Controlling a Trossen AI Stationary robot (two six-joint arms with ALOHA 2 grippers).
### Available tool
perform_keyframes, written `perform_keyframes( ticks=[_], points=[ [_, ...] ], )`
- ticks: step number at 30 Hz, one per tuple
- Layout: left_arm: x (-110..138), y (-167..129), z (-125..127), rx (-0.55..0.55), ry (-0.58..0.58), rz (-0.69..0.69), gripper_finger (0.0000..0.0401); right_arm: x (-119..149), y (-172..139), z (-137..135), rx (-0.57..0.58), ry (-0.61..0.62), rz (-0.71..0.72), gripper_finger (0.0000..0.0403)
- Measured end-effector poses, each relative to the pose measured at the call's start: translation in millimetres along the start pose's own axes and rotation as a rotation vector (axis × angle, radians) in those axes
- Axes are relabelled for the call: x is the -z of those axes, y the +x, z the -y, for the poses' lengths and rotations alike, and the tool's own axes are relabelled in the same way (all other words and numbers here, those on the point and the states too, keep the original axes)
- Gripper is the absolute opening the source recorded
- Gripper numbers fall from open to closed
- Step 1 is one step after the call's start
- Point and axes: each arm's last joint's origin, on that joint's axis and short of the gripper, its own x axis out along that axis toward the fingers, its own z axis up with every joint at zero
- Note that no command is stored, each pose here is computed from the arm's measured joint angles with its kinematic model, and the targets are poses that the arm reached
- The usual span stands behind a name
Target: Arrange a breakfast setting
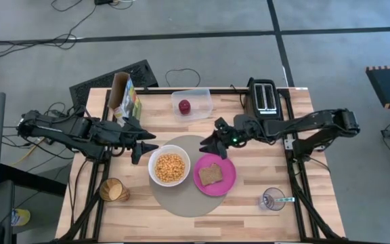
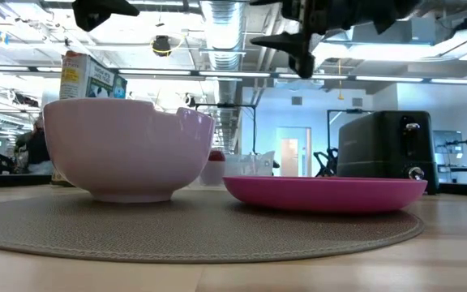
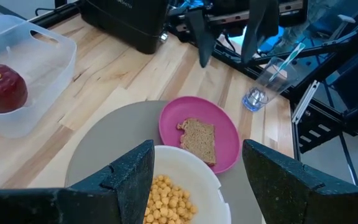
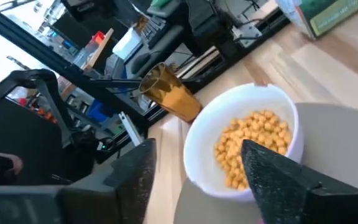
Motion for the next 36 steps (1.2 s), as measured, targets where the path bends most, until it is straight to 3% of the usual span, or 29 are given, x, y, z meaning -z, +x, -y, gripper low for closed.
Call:
perform_keyframes(
  ticks=[5,10,16,25,36],
  points=[
    [0.0,0.0,0.0,0.0,0.0,0.0,0.0229,-25.9,14.4,-2.1,0.014,-0.074,0.037,0.0336],
    [0.0,0.0,0.0,0.0,0.0,0.0,0.0229,-57.6,28.1,8.4,0.116,-0.086,0.012,0.0394],
    [0.0,0.0,0.1,0.001,-0.004,0.0,0.0229,-91.4,40.7,29.1,0.207,-0.048,0.017,0.0378],
    [0.0,-0.1,0.0,0.0,-0.017,0.0,0.0229,-102.7,66.7,56.7,0.229,0.012,0.001,0.0376],
    [0.3,-0.1,0.3,0.012,-0.061,-0.009,0.0229,-152.8,83.0,88.9,0.395,-0.042,-0.104,0.0376]
  ],
)
